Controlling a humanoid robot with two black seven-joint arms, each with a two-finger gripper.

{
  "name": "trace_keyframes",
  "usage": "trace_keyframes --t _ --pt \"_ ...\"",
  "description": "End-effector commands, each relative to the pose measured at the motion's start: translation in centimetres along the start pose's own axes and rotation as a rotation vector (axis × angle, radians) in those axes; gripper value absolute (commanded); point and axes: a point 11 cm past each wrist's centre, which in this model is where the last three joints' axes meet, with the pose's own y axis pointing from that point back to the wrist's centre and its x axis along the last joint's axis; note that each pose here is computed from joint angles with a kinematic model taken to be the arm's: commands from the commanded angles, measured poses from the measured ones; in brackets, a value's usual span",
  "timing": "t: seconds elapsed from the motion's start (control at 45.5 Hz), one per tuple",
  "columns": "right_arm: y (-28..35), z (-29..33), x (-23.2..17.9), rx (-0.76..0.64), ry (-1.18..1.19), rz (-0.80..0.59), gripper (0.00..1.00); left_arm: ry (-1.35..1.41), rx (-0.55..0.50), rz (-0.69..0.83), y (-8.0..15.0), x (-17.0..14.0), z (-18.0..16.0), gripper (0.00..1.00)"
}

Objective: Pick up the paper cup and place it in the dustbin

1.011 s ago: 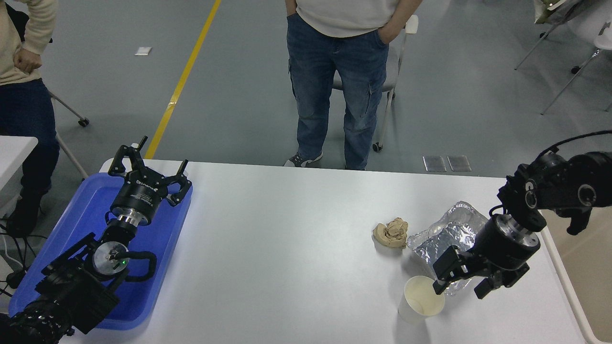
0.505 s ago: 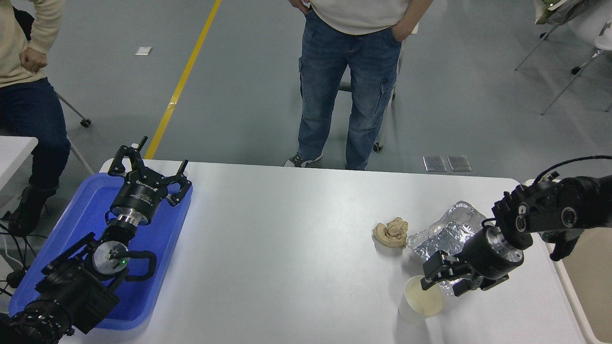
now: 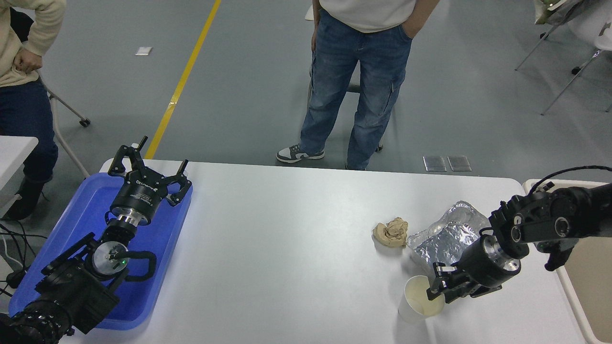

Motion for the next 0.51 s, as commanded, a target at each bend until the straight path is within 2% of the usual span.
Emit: trace_keyframes --t 0.0,0.286,0.484 --pt "0.2 -0.1 -0.8 0.009 -0.036 -0.077 0.0 -0.001 0.0 0.0 0.0 0.0 0.0 1.0" --pt "1.5 -0.4 -0.1 0.027 -0.087 -0.061 0.0 -0.001 0.0 0.0 0.0 0.0 0.0 1.0" --pt "5.7 -0.4 1.0 0.039 -0.122 -0.074 0.0 0.0 0.001 0.0 0.0 0.0 0.0 1.0"
